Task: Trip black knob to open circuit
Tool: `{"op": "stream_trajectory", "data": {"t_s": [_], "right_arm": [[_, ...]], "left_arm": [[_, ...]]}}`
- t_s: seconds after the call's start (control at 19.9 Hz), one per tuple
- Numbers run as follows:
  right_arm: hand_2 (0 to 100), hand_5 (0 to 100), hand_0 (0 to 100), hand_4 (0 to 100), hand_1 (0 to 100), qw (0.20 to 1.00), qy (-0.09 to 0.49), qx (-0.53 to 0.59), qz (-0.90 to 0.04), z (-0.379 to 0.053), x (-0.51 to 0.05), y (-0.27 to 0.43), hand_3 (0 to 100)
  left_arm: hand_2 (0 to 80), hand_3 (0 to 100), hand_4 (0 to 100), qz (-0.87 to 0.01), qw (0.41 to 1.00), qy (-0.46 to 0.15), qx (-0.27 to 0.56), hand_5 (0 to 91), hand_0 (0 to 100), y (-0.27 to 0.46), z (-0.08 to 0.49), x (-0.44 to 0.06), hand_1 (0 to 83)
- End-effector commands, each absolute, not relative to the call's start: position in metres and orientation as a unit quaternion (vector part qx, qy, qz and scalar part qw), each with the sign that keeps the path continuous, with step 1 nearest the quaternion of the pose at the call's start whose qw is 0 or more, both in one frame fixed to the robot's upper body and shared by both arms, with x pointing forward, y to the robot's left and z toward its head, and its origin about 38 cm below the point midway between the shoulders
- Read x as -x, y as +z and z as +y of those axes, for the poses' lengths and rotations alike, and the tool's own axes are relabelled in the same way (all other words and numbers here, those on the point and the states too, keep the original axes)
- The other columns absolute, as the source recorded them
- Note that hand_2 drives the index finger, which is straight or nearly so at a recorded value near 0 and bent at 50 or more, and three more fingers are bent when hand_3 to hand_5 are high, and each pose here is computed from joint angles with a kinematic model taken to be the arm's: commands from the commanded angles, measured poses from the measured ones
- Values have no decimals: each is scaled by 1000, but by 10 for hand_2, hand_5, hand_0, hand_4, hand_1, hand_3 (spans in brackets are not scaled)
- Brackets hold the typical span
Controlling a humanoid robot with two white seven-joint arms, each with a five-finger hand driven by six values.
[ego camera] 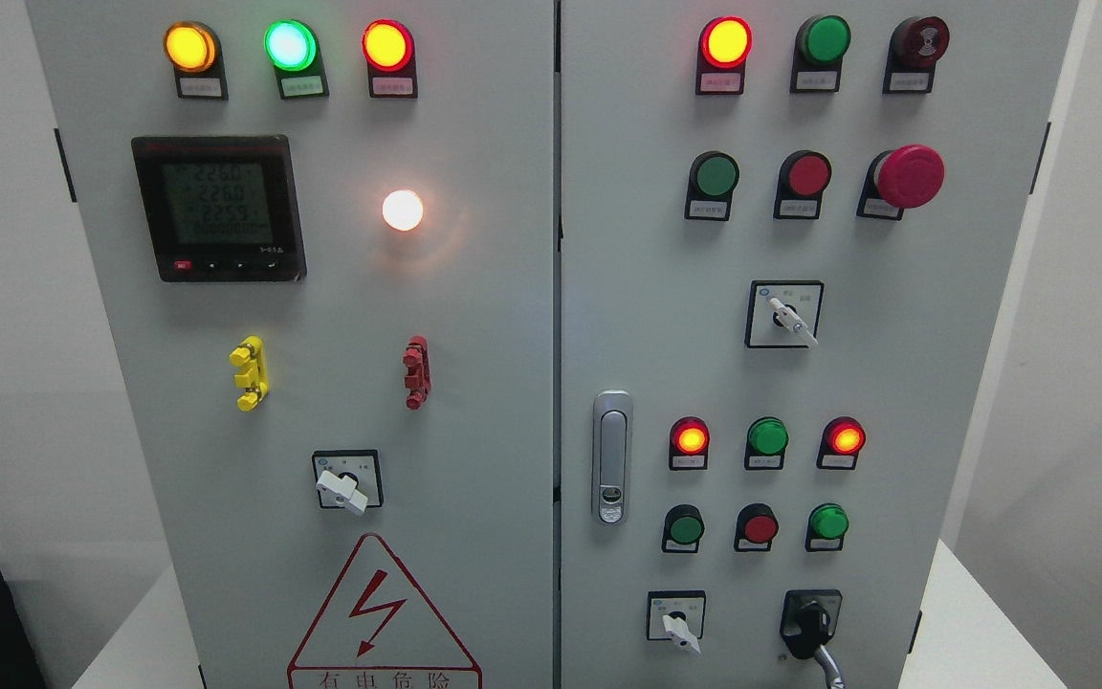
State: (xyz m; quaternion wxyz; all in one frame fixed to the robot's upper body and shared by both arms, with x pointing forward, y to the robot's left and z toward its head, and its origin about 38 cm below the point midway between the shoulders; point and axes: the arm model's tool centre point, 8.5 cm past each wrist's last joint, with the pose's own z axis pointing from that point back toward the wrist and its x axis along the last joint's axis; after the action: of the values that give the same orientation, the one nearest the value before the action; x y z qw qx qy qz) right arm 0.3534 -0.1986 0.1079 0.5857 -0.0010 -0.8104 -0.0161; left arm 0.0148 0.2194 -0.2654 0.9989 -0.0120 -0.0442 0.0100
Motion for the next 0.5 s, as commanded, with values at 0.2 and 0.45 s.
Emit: {"op": "stream_trajectory", "data": {"t_s": [0.2, 0.45], "right_arm": [[0, 864, 795, 960, 865, 558, 1, -24, -830, -182, -357, 128, 1000], [0, 863, 796, 960, 864, 557, 1, -25, -830, -181, -357, 128, 1000]], "left_arm": [[0, 0, 0, -43, 999, 12, 12, 0, 120, -265, 219, -15, 389], [0, 0, 0, -43, 999, 12, 12, 0, 120, -265, 219, -15, 389]]}}
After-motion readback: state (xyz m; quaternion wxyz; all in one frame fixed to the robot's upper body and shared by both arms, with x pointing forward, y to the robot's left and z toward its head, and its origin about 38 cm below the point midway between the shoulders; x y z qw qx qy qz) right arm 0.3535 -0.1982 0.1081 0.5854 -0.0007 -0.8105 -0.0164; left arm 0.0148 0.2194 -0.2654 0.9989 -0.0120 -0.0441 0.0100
